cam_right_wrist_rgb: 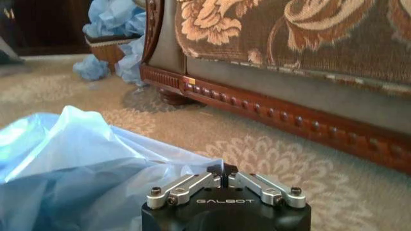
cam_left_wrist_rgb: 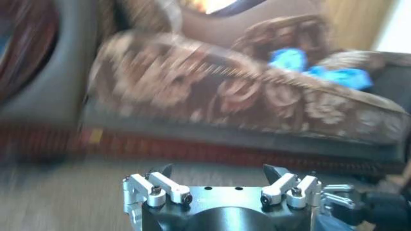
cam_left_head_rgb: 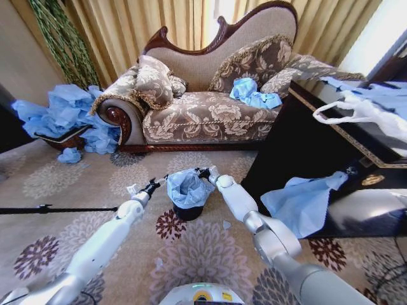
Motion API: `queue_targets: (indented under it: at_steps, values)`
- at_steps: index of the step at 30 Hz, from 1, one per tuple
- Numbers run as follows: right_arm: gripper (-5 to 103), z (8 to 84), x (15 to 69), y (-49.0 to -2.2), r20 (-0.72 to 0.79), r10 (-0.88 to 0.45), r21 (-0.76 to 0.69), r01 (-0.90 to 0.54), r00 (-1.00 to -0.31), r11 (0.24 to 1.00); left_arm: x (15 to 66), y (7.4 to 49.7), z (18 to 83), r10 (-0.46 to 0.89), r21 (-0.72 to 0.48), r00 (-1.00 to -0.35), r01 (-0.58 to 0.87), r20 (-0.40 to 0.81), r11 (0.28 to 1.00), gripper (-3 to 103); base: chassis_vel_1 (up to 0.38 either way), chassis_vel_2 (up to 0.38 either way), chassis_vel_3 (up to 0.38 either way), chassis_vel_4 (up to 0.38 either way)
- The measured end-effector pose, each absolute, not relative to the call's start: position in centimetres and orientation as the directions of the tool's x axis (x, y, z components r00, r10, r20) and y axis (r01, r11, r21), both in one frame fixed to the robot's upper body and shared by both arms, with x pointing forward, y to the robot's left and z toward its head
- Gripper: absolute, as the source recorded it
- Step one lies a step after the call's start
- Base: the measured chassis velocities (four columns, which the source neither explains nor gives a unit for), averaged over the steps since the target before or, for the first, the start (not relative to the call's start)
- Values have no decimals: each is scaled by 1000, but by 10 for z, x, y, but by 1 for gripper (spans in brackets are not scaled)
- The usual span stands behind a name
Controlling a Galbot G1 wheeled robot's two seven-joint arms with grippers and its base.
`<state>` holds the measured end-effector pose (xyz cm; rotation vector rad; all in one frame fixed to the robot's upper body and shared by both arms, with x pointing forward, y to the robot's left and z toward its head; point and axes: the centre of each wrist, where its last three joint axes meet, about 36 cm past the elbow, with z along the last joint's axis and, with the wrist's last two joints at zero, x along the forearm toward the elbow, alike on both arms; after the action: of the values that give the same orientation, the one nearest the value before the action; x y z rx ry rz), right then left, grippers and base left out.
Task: Place a garbage bag over the trash bin.
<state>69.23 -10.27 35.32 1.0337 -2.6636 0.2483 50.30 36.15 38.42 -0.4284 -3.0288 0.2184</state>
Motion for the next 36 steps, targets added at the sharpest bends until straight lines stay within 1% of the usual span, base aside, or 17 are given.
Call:
queue_targets:
  at_steps: [1,5,9,11,12,13,16,19,22,23,25,26,28,31,33,34,36]
  values:
    - [0,353,692,-103,312,-634,-60,-680,-708,730,503,361,384,281,-151,-958,270,54,951,97,0,0,0,0]
    - [0,350,690,-102,314,-635,-20,-673,-706,739,501,367,397,420,130,-907,418,7,899,92,0,0,0,0]
    - [0,349,689,-102,317,-634,-14,-672,-705,740,499,367,399,487,237,-873,478,25,846,86,0,0,0,0]
    - [0,347,688,-104,320,-631,-6,-668,-706,744,498,364,397,540,353,-839,526,66,774,77,0,0,0,0]
    - [0,345,688,-104,321,-631,-2,-666,-706,746,498,362,395,561,402,-823,544,87,736,79,0,0,0,0]
    - [0,345,688,-104,321,-631,-2,-666,-706,746,498,362,395,561,402,-823,544,87,736,79,0,0,0,0]
    - [0,345,686,-103,317,-632,6,-665,-707,746,498,356,384,579,478,-802,568,143,670,84,0,0,0,0]
    - [0,345,686,-103,316,-632,6,-665,-707,747,500,352,376,561,530,-811,553,167,643,80,0,0,0,0]
    - [0,345,685,-102,312,-634,5,-666,-708,746,501,345,369,522,564,-835,519,174,642,63,0,0,0,0]
    - [0,345,685,-102,312,-634,5,-666,-708,746,501,345,369,522,564,-835,519,174,642,63,0,0,0,0]
    - [0,346,685,-102,311,-634,5,-666,-708,746,502,342,363,474,587,-859,487,192,647,52,0,0,0,0]
    - [0,346,685,-102,311,-634,5,-666,-708,746,502,342,363,474,587,-859,487,192,647,52,0,0,0,0]
    - [0,346,685,-102,311,-635,4,-667,-708,745,505,339,357,441,600,-874,467,203,649,41,0,0,0,0]
    - [0,346,685,-101,308,-636,4,-668,-707,744,507,337,353,433,609,-877,463,210,644,36,0,0,0,0]
    - [0,347,684,-99,305,-641,0,-673,-705,740,507,331,353,447,581,-871,476,206,660,24,0,0,0,0]
    - [0,347,684,-99,305,-641,0,-673,-705,740,507,331,353,447,581,-871,476,206,660,24,0,0,0,0]
    - [0,348,684,-98,303,-642,0,-673,-705,739,503,326,358,474,542,-860,493,189,680,12,0,0,0,0]
